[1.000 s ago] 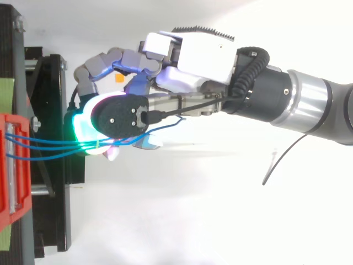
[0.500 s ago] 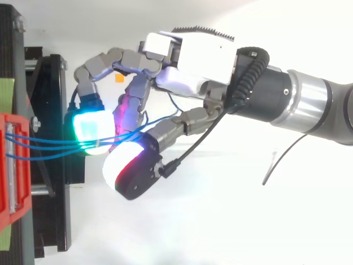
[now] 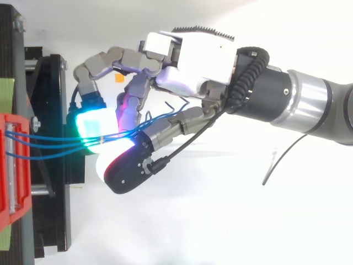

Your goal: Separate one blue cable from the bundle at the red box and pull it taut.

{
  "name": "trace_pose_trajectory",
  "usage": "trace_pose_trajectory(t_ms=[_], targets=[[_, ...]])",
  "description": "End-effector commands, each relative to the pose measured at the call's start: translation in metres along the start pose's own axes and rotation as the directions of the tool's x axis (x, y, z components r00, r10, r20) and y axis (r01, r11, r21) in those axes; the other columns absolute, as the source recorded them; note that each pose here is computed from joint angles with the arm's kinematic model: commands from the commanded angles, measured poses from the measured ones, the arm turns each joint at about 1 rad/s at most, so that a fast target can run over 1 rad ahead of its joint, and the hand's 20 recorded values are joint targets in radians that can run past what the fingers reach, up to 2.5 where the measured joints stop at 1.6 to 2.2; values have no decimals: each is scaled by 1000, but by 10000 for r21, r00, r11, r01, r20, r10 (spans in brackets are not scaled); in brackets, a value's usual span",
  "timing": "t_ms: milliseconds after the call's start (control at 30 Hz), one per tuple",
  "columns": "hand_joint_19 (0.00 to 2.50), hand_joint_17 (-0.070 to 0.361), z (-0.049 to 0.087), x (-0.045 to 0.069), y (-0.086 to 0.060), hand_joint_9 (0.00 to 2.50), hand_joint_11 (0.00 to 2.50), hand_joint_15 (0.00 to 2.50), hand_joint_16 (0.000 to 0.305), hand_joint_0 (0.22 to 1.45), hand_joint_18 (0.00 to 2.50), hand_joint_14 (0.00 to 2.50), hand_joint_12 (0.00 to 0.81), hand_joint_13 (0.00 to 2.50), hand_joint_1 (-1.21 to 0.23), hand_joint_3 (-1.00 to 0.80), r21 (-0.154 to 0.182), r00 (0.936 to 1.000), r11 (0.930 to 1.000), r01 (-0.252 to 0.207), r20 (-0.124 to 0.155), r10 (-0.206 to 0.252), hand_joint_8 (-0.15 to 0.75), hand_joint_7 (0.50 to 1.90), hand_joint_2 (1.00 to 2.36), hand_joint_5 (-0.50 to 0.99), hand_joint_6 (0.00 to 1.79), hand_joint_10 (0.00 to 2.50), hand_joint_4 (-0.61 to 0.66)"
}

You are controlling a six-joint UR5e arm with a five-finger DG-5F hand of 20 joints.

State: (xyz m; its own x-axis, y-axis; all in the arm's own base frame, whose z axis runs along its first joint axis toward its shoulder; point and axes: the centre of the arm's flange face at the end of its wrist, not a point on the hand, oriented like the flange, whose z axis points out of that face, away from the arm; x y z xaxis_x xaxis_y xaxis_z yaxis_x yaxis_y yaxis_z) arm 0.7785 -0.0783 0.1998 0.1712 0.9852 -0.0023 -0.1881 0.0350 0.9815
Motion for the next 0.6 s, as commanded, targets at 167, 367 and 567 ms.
trace_pose_trajectory(t_ms=[167, 367, 567], targets=[[905, 127, 0, 0, 0, 1424, 1614, 951, 57, 576, 984, 32, 393, 1186, -540, -443, -10, 10000, 10000, -3, -6, 3, 272, 1298, 1004, -166, 848, 29, 50], [892, 133, 0, 0, 0, 1420, 1599, 932, 59, 536, 996, 31, 405, 1186, -602, -500, -9, 10000, 10000, 13, 9, -13, 287, 1280, 1000, -166, 844, 29, 55], [872, 137, 0, 0, 1, 1413, 1589, 921, 61, 512, 997, 31, 414, 1177, -653, -500, -24, 10000, 10000, 24, -5, -24, 299, 1262, 1000, -166, 838, 28, 67]])
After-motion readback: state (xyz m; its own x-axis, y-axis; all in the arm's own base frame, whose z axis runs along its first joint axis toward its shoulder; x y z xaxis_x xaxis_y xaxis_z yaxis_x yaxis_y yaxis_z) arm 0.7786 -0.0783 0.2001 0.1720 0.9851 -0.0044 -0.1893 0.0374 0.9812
